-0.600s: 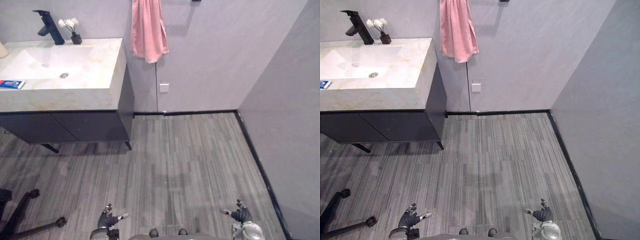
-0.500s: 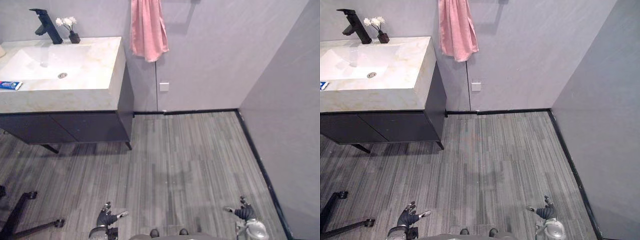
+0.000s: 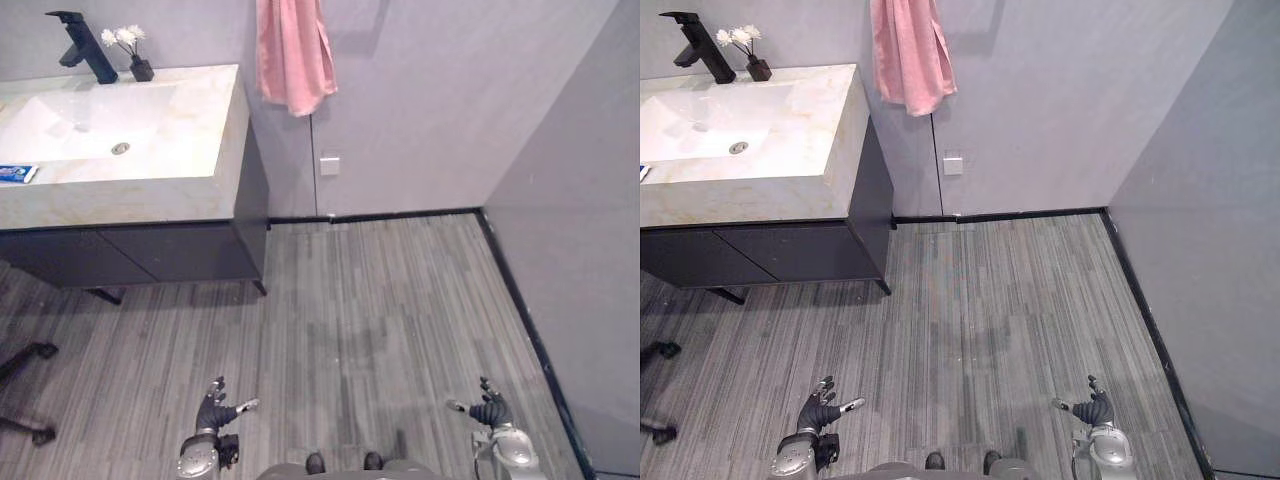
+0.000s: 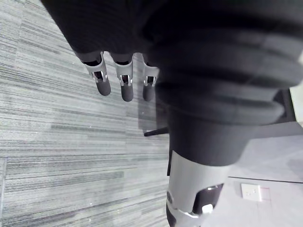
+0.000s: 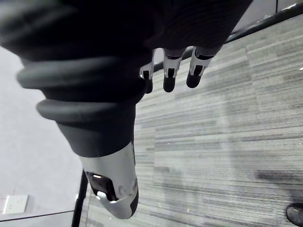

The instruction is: Organize washtable

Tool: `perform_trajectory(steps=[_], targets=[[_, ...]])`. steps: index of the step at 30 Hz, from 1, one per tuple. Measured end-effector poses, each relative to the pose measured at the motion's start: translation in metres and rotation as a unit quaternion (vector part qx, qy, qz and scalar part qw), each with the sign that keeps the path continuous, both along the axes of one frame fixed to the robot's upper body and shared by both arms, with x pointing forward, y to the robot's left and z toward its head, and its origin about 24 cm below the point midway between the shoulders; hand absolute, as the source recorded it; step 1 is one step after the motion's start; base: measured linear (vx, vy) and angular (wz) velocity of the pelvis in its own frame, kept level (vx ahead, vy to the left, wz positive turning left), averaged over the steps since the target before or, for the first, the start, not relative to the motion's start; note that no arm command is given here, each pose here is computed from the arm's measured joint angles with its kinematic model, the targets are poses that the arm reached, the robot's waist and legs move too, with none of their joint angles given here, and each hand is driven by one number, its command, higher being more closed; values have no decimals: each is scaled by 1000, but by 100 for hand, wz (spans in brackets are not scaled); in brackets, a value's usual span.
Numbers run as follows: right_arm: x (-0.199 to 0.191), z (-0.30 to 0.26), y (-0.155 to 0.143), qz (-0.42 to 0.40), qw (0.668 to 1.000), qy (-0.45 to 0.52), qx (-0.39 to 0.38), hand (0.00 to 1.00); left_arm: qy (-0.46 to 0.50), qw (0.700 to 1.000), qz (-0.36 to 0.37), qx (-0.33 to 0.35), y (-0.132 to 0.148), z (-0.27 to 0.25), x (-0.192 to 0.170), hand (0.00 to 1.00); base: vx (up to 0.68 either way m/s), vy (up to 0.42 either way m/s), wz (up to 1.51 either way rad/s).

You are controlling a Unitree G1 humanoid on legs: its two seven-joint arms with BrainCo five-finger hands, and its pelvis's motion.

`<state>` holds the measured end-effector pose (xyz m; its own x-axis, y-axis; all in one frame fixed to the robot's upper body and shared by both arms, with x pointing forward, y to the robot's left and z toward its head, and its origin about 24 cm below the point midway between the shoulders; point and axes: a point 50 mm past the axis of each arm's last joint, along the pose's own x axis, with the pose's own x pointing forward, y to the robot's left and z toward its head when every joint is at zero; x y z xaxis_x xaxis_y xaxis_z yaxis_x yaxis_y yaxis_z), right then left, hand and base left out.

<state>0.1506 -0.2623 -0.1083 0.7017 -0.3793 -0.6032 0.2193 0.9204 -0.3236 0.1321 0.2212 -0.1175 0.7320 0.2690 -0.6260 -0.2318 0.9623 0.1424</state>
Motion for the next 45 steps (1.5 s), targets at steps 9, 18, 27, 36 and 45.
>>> perform_trajectory(steps=[9,18,27,36,45], targets=[[-9,-5,7,8,1000,19,5,0,-12,1000,-11,14,4,6,8,0,105,29,1],[10,6,1,21,1000,-8,-10,0,-40,999,-7,12,0,13,31,0,556,-159,44],[27,10,17,35,999,-33,7,0,-26,1000,5,-8,-8,6,20,0,445,-58,-26],[0,-4,11,-9,1000,6,16,0,-28,1000,-1,-9,-11,6,22,0,457,196,-25],[5,-8,30,16,999,8,32,0,-29,1000,-6,3,-5,8,25,0,455,67,13]])
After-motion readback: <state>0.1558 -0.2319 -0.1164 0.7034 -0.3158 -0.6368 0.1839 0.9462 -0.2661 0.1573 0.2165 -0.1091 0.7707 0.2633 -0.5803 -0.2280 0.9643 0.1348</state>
